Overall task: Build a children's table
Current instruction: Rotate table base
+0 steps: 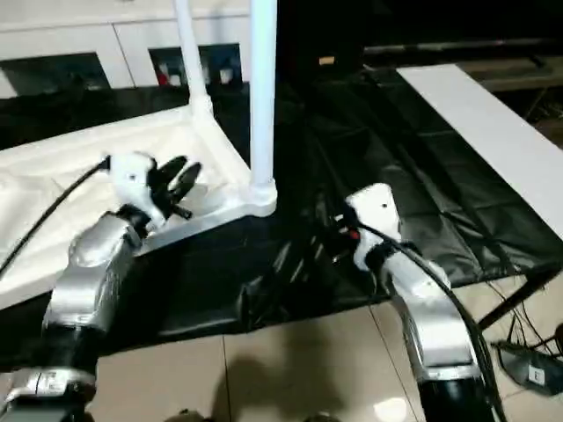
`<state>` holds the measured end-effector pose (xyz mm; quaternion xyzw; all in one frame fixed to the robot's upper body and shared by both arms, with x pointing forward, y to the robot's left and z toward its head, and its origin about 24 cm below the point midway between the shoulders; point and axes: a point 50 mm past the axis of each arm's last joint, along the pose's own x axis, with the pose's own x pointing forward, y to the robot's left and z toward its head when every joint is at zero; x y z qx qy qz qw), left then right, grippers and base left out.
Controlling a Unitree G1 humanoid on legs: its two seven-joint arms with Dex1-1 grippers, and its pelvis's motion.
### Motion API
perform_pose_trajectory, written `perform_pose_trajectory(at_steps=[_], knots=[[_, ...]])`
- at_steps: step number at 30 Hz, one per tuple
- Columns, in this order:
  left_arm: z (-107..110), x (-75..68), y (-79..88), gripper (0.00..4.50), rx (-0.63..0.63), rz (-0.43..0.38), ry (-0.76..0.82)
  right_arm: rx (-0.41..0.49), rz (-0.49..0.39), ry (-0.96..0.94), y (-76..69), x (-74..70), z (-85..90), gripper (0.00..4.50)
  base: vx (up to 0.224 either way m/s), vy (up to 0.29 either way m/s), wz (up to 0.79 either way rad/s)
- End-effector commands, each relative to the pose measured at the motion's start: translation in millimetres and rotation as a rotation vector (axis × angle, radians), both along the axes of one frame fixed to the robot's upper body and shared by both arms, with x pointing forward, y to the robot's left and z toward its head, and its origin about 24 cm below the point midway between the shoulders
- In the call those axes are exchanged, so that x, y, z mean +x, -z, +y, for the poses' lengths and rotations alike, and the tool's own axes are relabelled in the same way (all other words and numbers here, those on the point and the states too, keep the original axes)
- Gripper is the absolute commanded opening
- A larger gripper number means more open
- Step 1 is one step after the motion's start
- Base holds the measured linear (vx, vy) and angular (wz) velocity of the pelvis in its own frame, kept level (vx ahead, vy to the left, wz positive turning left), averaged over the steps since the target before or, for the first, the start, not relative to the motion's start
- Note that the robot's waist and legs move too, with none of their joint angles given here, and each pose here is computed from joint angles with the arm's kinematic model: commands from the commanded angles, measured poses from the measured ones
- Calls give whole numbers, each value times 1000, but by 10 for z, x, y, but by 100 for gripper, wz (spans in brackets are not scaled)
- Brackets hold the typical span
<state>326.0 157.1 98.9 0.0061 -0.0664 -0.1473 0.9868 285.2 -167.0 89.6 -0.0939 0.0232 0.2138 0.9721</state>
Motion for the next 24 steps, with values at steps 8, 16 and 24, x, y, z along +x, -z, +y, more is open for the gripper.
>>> perform_pose_trajectory(at_steps=[8, 16, 24], knots=[[139, -220, 69, 145, 66, 12, -332, 55, 20, 31, 64, -16, 230, 418, -8, -118, 57], [76, -271, 22, 145, 19, 51, -283, 53, 48, 10, 129, -25, 326, 418, -37, -242, 43], [38, -306, 7, 145, 53, 56, -279, 54, 47, 24, 102, 57, 351, 418, 26, -137, 24]])
